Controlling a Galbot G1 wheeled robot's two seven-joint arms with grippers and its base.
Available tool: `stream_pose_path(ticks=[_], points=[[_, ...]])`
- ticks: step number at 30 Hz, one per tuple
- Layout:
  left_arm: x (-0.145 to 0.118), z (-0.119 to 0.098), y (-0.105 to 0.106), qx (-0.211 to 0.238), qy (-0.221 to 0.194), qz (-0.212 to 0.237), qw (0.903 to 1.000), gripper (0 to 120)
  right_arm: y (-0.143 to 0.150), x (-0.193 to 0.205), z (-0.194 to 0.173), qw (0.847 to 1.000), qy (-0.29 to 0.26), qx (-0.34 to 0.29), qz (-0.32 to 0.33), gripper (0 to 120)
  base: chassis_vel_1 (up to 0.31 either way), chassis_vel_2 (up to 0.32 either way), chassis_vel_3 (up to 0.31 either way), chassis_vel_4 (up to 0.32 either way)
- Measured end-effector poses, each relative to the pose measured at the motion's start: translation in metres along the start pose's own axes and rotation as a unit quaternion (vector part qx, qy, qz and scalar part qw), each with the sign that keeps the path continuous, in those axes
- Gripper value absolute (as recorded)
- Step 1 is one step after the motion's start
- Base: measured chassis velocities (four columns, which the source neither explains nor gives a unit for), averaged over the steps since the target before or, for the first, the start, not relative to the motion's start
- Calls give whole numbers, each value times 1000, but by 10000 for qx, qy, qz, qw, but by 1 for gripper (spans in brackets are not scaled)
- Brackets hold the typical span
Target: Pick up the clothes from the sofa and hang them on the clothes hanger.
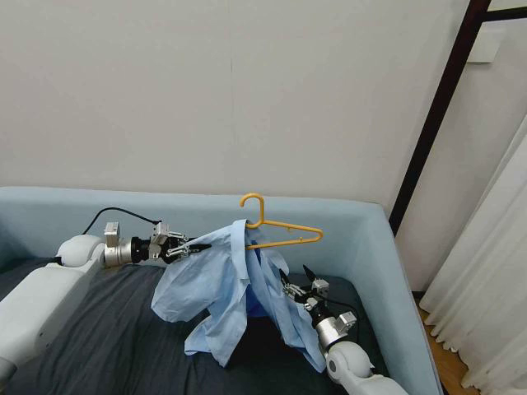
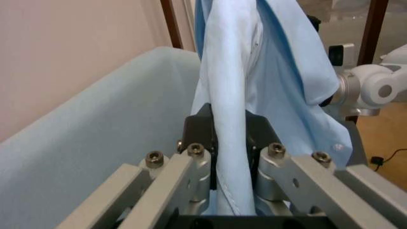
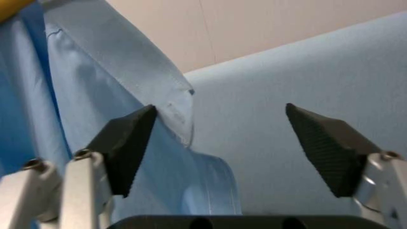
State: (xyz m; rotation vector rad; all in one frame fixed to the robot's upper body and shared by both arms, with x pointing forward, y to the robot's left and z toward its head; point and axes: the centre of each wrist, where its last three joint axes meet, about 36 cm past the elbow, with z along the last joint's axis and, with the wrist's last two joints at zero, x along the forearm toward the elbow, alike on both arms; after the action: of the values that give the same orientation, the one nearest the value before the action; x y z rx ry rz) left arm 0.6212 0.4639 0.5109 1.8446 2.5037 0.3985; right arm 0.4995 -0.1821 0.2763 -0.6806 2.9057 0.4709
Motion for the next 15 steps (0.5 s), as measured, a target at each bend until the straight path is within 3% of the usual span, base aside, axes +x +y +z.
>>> stream_pose_path(ticks=[12,15], points=[[8,-2,-1,-46,-18,-59,10000,8,-1,6,5,9991,64,-186,-382,36,0,0,0,0],[7,1,-2,-34,-24,-68,10000,8,-3,9,5,9981,89,-276,-550,20,0,0,0,0]])
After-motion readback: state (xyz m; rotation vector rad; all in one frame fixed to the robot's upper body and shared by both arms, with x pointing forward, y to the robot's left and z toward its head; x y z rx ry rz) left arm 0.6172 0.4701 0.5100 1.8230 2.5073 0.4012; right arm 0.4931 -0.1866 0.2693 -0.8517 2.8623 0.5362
